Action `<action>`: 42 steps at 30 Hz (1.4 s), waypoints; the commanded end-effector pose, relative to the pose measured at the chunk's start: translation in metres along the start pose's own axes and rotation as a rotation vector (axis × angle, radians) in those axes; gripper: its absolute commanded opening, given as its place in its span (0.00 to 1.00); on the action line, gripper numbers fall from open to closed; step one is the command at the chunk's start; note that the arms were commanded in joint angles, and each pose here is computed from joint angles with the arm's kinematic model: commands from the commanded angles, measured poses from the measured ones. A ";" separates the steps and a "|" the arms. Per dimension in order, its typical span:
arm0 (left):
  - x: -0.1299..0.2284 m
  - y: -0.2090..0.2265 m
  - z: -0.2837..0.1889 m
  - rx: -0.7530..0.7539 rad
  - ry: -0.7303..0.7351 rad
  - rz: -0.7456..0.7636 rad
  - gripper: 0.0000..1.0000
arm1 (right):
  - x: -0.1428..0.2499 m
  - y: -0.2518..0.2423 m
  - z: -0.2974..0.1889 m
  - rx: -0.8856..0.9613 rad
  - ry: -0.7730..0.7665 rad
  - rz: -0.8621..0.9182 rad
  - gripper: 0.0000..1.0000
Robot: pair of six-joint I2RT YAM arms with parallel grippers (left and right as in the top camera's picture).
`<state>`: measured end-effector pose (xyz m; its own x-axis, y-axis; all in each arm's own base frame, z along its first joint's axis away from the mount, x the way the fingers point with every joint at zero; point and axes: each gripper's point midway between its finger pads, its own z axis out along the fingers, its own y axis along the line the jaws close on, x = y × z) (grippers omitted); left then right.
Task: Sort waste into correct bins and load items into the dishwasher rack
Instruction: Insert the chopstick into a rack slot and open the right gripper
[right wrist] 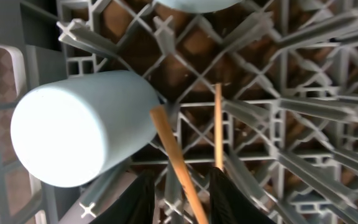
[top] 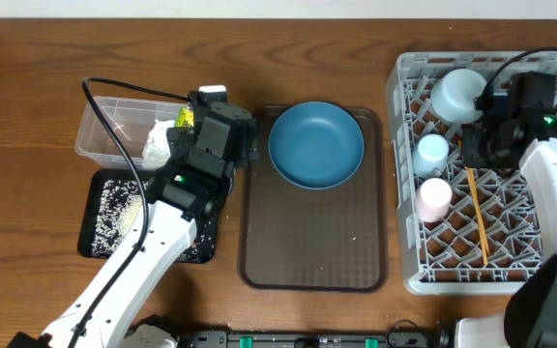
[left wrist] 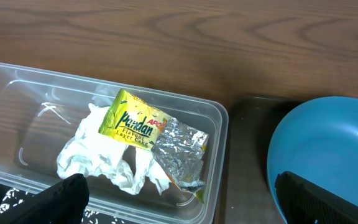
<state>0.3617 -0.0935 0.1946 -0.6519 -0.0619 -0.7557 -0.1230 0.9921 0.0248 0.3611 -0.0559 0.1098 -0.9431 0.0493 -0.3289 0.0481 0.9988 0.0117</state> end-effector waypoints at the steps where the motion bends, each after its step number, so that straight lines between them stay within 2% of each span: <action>1: -0.003 0.004 -0.002 -0.021 -0.012 0.007 0.99 | 0.003 0.005 0.008 -0.042 0.017 0.005 0.29; 11: -0.003 0.004 -0.002 -0.021 -0.012 0.007 0.99 | 0.012 0.004 0.032 -0.046 0.087 0.011 0.29; 14: -0.003 0.004 -0.002 -0.021 -0.012 0.007 0.99 | 0.012 0.004 0.035 -0.045 0.089 0.011 0.05; 15: -0.003 0.004 -0.002 -0.021 -0.012 0.007 0.98 | 0.012 0.004 0.035 -0.044 0.087 0.011 0.01; 23: -0.003 0.004 -0.002 -0.021 -0.012 0.007 0.99 | 0.008 -0.006 0.026 0.001 0.061 0.016 0.01; 26: -0.003 0.004 -0.002 -0.021 -0.012 0.007 0.99 | 0.008 -0.007 0.026 -0.004 0.059 0.021 0.22; 29: -0.003 0.004 -0.002 -0.021 -0.012 0.007 0.99 | 0.007 -0.007 0.026 -0.002 0.055 0.021 0.25; 34: -0.003 0.004 -0.002 -0.021 -0.012 0.007 0.99 | -0.001 -0.013 0.015 0.002 0.045 0.033 0.21; 38: -0.002 0.004 -0.002 -0.021 -0.011 0.007 0.99 | -0.008 -0.015 0.002 0.005 0.044 0.039 0.10; 42: -0.003 0.004 -0.002 -0.021 -0.012 0.007 0.98 | -0.005 -0.017 0.004 0.008 0.052 0.041 0.03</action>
<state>0.3617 -0.0936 0.1946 -0.6520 -0.0620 -0.7556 -0.1227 0.9921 0.0245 0.3669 -0.0630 0.0991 -0.9639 0.0575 -0.2599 0.0549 0.9983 0.0174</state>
